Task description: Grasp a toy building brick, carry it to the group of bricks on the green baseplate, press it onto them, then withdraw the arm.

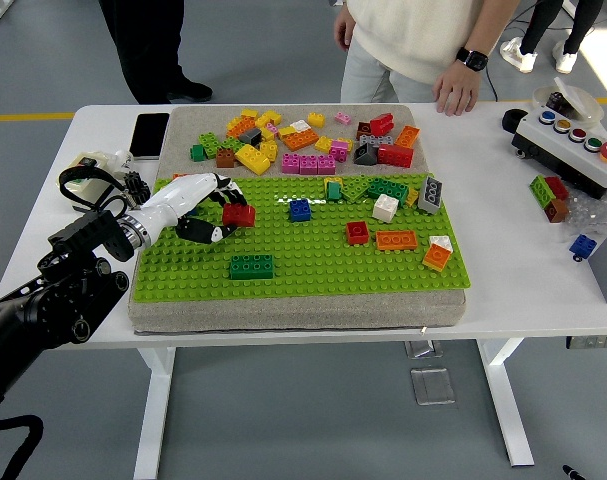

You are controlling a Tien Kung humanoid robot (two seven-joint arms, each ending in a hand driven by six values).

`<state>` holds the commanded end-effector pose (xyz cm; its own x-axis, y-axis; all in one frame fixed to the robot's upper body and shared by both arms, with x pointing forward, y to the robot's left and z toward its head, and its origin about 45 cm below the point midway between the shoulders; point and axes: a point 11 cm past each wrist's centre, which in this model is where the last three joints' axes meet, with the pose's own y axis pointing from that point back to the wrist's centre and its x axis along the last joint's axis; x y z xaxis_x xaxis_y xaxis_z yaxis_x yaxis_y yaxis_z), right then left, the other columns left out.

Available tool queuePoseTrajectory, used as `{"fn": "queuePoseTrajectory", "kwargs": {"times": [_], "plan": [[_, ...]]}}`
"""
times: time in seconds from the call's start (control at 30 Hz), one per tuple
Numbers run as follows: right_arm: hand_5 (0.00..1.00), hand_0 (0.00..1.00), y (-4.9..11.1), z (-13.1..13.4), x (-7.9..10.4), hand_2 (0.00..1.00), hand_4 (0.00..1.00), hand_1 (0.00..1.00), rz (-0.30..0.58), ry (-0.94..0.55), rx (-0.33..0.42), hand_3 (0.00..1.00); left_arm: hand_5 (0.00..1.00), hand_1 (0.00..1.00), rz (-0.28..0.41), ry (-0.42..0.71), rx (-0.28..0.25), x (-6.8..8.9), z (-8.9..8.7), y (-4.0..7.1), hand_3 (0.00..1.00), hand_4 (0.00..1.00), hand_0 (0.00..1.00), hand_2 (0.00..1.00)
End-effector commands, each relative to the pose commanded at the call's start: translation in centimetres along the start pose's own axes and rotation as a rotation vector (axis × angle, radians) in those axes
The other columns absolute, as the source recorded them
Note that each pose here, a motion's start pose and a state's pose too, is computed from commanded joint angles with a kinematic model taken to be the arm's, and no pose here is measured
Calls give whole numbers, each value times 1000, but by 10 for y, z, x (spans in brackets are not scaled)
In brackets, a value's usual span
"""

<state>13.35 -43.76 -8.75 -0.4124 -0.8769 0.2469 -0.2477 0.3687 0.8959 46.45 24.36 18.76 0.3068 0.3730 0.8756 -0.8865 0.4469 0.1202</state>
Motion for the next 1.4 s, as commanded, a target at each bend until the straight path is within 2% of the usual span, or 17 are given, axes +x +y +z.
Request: {"fn": "queuePoseTrajectory", "kwargs": {"times": [0.07, 0.63, 1.07, 1.4], "plan": [[510, 754, 0, 0, 0, 724, 928, 676, 1, 0, 1, 651, 2, 564, 6, -1, -4, 2, 1, 2, 527, 497, 585, 565], [510, 754, 0, 1, 8, 724, 928, 675, 15, 1, 6, 651, 2, 564, 8, -8, -57, 5, 16, 15, 528, 500, 585, 566], [509, 754, 0, 1, 14, 725, 927, 675, 25, -2, 12, 651, 2, 564, -18, 22, -67, -15, 25, 33, 530, 510, 588, 568], [508, 755, 0, -1, 18, 724, 927, 676, 33, -3, 14, 651, 2, 566, -34, 33, -70, -24, 32, 39, 533, 526, 590, 571]]}}
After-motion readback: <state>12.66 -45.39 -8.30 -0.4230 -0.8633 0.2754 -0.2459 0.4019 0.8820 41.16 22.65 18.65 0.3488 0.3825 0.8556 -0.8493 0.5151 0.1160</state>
